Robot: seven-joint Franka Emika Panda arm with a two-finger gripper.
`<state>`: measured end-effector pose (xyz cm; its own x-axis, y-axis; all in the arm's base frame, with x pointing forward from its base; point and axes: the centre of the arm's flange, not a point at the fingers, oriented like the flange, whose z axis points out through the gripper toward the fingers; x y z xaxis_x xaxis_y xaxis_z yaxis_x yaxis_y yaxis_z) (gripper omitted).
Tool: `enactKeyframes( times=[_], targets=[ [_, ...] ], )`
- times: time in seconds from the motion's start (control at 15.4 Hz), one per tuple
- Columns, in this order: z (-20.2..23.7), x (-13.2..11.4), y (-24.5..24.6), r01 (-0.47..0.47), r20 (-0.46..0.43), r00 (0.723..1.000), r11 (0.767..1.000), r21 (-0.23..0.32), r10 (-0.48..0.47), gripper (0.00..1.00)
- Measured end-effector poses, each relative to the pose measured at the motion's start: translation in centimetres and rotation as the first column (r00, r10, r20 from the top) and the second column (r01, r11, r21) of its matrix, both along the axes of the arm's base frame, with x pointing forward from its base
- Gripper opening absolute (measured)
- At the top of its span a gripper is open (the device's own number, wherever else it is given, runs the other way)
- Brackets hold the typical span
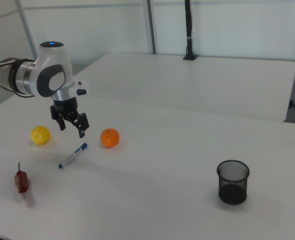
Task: Place marker
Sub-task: 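Lower the open gripper over the marker and close on it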
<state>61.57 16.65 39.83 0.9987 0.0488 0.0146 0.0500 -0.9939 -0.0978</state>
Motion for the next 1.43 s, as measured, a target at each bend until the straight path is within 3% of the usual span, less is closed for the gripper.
enactKeyframes(
  times=[0.33, 0.85, 1.43],
  targets=[
    [-3.5, 0.4, 1.7, 0.010, 0.005, 1.000, 0.998, -0.056, -0.010, 0.99],
    [-6.5, 0.6, 2.5, -0.011, -0.004, 1.000, 0.997, -0.079, 0.011, 0.91],
    [-9.1, 0.4, 3.6, -0.045, -0.020, 0.999, 0.994, -0.097, 0.043, 0.73]
  ],
)
